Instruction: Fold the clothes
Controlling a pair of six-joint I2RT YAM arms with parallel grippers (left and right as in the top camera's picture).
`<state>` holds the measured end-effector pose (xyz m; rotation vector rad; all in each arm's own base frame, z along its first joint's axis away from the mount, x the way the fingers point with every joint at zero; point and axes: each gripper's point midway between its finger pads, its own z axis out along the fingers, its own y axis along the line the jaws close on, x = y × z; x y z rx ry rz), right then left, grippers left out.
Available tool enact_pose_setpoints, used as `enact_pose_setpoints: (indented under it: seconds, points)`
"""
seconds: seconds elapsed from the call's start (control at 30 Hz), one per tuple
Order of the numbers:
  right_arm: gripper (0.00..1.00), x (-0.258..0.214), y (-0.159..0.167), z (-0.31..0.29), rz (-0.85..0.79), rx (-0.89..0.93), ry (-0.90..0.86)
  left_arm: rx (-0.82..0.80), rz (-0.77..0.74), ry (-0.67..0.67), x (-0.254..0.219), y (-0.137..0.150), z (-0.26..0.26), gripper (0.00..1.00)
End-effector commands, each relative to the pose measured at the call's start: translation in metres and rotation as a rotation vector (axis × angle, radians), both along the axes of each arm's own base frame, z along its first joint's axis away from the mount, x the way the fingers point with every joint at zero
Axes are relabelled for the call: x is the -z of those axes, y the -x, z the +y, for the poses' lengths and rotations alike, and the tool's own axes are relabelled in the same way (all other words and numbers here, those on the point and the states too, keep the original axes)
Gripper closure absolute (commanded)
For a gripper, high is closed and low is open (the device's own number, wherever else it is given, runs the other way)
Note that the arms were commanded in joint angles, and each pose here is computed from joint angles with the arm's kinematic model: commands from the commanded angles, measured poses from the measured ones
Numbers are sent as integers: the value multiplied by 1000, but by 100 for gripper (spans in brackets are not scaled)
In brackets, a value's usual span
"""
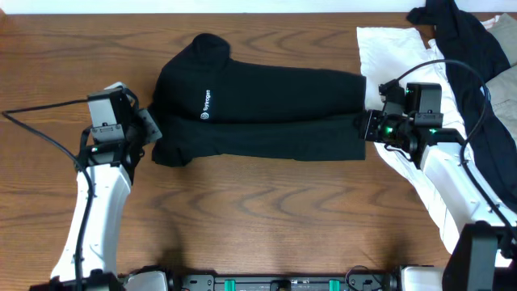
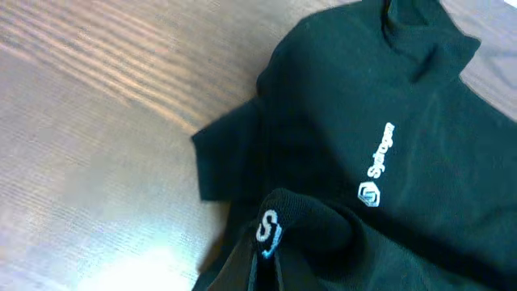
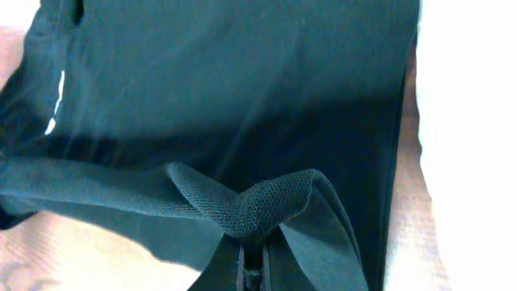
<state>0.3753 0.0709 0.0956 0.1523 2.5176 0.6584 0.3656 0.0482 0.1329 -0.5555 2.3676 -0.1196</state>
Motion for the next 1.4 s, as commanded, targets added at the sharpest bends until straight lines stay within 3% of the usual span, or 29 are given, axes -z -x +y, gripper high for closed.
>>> enact_pose_setpoints:
  seconds: [0.0,0.5,0.6,0.77,0.83,0.87,0.93,1.03,1.27,1.37]
  points:
    - [99,-1,-9,2,-4,9,-20,5,-24,7,-3,-13,0,94]
    - [99,59,-20,-24,107,134,94,5,-8,10,43,-46,4,92]
    - [99,62,-21,-29,112,159,112,5,-11,9,48,-50,5,74]
    - [80,63,-20,-33,116,173,130,6,4,11,56,-51,5,59]
    - [74,64,-19,-33,121,173,130,6,5,11,55,-51,5,59]
    - [64,64,-19,-33,123,173,130,6,5,11,54,-50,5,59]
    - [60,64,-18,-33,125,173,131,7,5,11,49,-46,4,59]
    - [60,64,-18,-33,126,172,130,37,-7,16,35,-40,-1,59]
    - [80,56,-12,-1,101,-5,14,54,-148,6,-30,-29,-6,57]
    - [83,54,-6,12,93,-85,-3,87,-160,48,-37,-24,-16,57]
